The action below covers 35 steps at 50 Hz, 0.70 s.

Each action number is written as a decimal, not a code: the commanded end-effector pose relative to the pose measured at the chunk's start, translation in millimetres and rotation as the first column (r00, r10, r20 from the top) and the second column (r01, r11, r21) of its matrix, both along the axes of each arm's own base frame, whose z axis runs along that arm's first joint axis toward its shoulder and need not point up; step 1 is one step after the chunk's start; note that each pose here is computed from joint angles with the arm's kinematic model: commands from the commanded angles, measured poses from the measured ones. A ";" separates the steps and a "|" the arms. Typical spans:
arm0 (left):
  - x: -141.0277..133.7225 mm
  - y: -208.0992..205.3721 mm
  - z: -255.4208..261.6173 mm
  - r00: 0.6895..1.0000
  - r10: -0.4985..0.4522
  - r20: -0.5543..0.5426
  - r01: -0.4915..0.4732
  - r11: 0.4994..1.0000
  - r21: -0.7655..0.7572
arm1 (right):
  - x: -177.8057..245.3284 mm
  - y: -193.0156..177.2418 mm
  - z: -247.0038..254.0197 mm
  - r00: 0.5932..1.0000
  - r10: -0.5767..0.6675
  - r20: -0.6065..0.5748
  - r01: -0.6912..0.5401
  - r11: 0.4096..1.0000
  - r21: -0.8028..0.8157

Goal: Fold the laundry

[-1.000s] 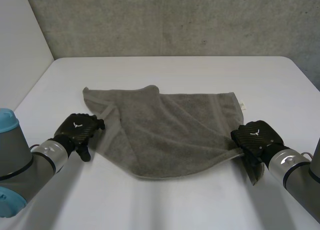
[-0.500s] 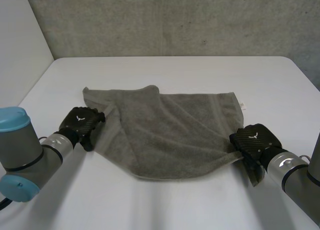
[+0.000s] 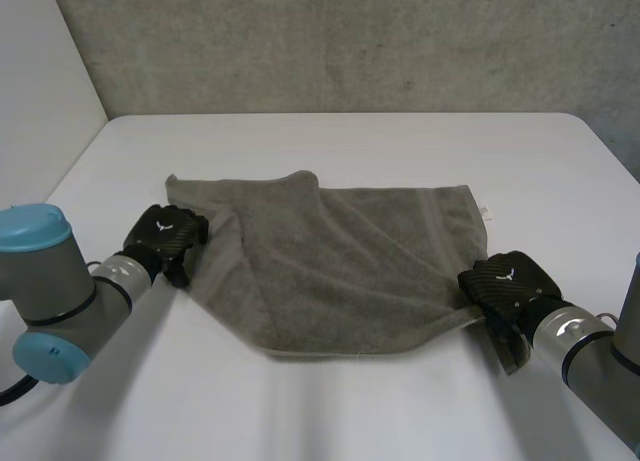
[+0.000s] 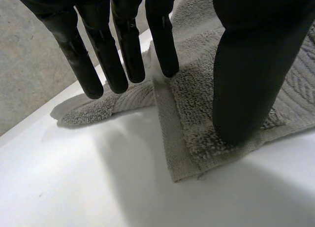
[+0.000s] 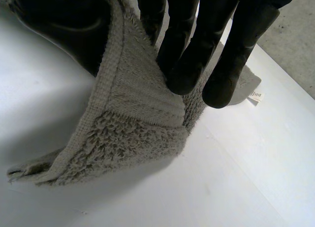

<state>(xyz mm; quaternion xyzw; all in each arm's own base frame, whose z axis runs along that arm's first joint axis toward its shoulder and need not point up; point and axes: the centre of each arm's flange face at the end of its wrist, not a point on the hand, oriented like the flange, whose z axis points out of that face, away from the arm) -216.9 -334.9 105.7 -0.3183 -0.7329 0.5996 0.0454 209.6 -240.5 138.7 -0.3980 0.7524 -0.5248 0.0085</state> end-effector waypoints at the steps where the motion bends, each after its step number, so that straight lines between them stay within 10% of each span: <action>1: -1.0 -0.9 -5.3 1.000 -0.003 0.001 0.003 1.000 0.011 | -0.1 0.0 -0.4 1.000 0.000 -0.003 0.000 1.000 0.000; 35: -0.5 13.7 29.5 0.999 0.014 -0.045 -0.015 0.999 -0.029 | 0.6 1.3 -1.6 1.000 0.008 -0.010 -0.008 1.000 0.003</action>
